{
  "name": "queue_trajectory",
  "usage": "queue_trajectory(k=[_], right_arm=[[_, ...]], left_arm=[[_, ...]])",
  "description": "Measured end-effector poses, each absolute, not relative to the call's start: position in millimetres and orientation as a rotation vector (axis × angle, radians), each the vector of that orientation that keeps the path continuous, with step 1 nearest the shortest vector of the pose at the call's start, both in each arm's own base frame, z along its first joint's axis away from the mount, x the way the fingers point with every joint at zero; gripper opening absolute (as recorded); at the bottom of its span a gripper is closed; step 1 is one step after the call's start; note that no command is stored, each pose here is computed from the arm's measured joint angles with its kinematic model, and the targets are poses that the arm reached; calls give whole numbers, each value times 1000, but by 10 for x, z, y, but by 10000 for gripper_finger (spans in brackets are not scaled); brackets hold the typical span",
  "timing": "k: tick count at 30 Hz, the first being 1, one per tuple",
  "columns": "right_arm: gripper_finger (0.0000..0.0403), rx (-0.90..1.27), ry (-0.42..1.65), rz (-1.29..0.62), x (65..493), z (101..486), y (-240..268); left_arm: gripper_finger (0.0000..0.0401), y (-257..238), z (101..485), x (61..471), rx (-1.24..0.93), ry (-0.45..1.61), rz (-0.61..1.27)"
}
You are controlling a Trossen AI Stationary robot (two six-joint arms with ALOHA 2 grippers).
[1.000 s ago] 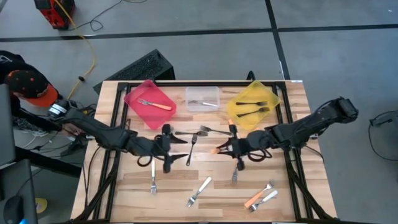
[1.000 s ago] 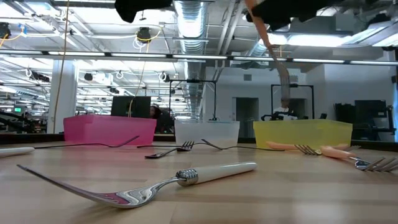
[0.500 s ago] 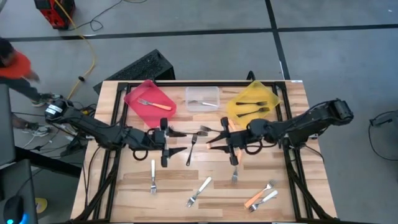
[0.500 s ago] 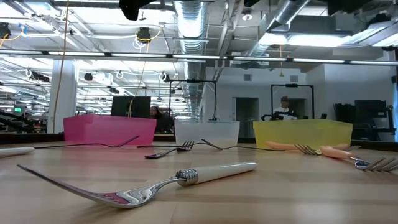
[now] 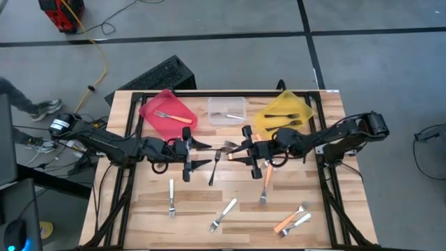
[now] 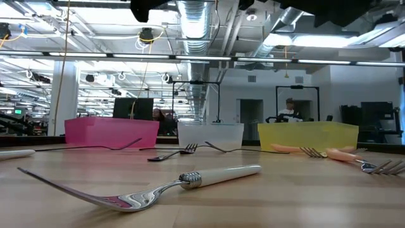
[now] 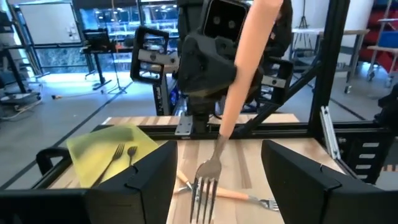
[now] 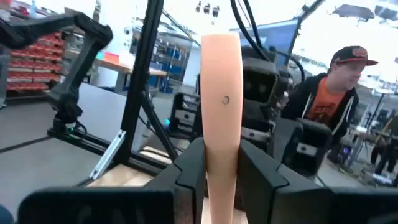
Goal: Sort silverware by color (type)
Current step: Put the orange fork into the red bin
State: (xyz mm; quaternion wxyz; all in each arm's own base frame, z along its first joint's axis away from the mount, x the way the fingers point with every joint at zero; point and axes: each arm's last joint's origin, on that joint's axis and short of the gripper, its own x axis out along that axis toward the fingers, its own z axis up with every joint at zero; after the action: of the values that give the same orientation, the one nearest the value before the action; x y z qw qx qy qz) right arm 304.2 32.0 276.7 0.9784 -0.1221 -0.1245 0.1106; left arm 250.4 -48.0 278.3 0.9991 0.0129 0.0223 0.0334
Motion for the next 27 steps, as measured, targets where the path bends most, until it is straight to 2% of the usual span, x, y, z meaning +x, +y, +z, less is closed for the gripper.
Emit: queue_trajectory(k=[27], right_arm=[[100,-192,-277,211,3058,2784,-29]], left_arm=[[219,-26,2744,2560,42,83,117]])
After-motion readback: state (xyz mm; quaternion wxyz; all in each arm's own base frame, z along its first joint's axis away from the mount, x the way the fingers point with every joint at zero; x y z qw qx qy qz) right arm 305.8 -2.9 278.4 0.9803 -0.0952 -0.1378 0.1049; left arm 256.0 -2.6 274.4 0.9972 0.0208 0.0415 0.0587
